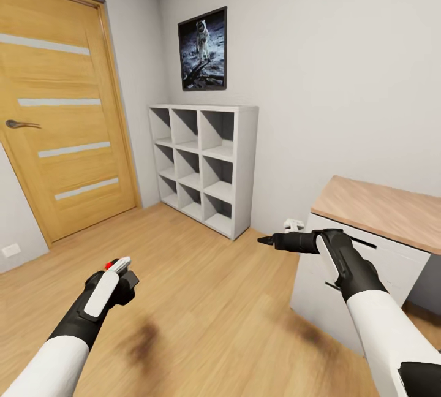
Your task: Attach the digital camera to the camera tripod in the bedroom.
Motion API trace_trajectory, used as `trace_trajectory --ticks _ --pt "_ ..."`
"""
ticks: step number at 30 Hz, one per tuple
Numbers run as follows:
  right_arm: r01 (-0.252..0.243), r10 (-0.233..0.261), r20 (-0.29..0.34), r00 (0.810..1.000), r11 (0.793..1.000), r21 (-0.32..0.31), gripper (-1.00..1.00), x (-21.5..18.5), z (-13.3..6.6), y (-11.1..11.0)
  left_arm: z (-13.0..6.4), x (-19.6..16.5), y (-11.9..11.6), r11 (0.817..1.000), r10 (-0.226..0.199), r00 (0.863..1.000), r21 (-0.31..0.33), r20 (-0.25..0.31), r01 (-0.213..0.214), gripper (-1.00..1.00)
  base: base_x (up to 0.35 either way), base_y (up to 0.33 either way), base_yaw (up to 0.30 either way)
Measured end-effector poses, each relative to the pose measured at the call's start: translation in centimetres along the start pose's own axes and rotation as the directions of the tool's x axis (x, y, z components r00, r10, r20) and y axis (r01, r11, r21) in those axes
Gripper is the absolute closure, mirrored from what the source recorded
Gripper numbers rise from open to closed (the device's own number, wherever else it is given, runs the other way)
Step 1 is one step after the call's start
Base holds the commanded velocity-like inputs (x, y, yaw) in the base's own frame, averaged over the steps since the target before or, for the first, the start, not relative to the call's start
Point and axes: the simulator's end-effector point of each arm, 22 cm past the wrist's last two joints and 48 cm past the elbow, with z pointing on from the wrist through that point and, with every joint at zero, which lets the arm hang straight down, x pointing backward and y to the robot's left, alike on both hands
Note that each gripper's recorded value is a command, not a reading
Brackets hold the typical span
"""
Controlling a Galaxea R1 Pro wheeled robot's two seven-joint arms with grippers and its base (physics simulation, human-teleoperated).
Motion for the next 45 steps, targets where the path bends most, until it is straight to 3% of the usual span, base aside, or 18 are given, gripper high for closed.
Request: trace_trajectory --ticks 15,16,17,21,24,27,28,29,30,32,36,45 --pt "-0.013 0.013 -0.012 1.0 1.0 0.015 -1.0 -1.8 -1.0 0.3 -2.2 -0.9 -2.4 1.0 -0.002 1.0 0.017 -0.008 0.002 1.0 0.0 0.0 0.0" --pt "-0.015 0.015 -0.015 1.0 1.0 0.016 -1.0 -1.8 -1.0 0.3 -2.4 -0.7 -3.0 1.0 -0.004 1.0 0.027 -0.012 0.005 1.0 0.0 0.0 0.0" --pt "-0.017 0.017 -0.017 1.0 1.0 0.017 -1.0 -1.9 -1.1 0.2 -3.1 0.1 -5.2 0.998 0.001 1.0 0.068 -0.019 0.0 1.0 0.0 0.0 0.0" --pt "-0.018 0.019 -0.019 1.0 1.0 0.017 -1.0 -2.5 -1.4 0.5 -4.5 1.3 -9.2 0.988 0.055 0.998 0.144 -0.018 -0.051 1.0 0.0 0.0 0.0" --pt "-0.019 0.019 -0.019 1.0 1.0 0.016 -1.0 -2.9 -1.6 0.7 -5.9 2.2 -12.8 0.966 0.108 0.994 0.237 -0.012 -0.102 1.0 0.0 0.0 0.0" --pt "-0.019 0.019 -0.019 1.0 1.0 0.017 -1.0 -3.4 -1.9 0.9 -7.5 3.0 -16.4 0.924 0.148 0.989 0.357 -0.008 -0.135 1.0 0.0 0.0 0.0" --pt "-0.019 0.019 -0.019 1.0 1.0 0.017 -1.0 -3.5 -2.0 0.9 -8.3 3.5 -18.0 0.896 0.155 0.988 0.423 -0.012 -0.135 1.0 0.0 0.0 0.0" --pt "-0.019 0.02 -0.02 1.0 1.0 0.018 -1.0 -3.7 -2.1 1.0 -10.1 4.4 -21.2 0.816 0.168 0.986 0.564 -0.024 -0.125 1.0 0.0 0.0 0.0" --pt "-0.019 0.02 -0.02 1.0 1.0 0.017 -1.0 -3.8 -2.2 1.0 -11.1 4.6 -22.4 0.774 0.177 0.984 0.621 -0.022 -0.125 1.0 0.0 0.0 0.0" --pt "-0.019 0.019 -0.02 1.0 1.0 0.017 -1.0 -4.1 -2.3 1.2 -12.2 4.6 -23.5 0.736 0.18 0.983 0.666 -0.023 -0.119 1.0 0.0 0.0 0.0" --pt "-0.018 0.019 -0.021 1.0 1.0 0.018 -1.0 -4.7 -2.7 1.4 -13.4 4.2 -24.6 0.704 0.178 0.984 0.701 -0.019 -0.113 1.0 0.0 0.0 0.0" --pt "-0.018 0.019 -0.021 1.0 1.0 0.019 -1.0 -6.0 -3.4 2.0 -14.7 3.3 -25.4 0.695 0.175 0.985 0.71 -0.013 -0.114 1.0 0.0 0.0 0.0"
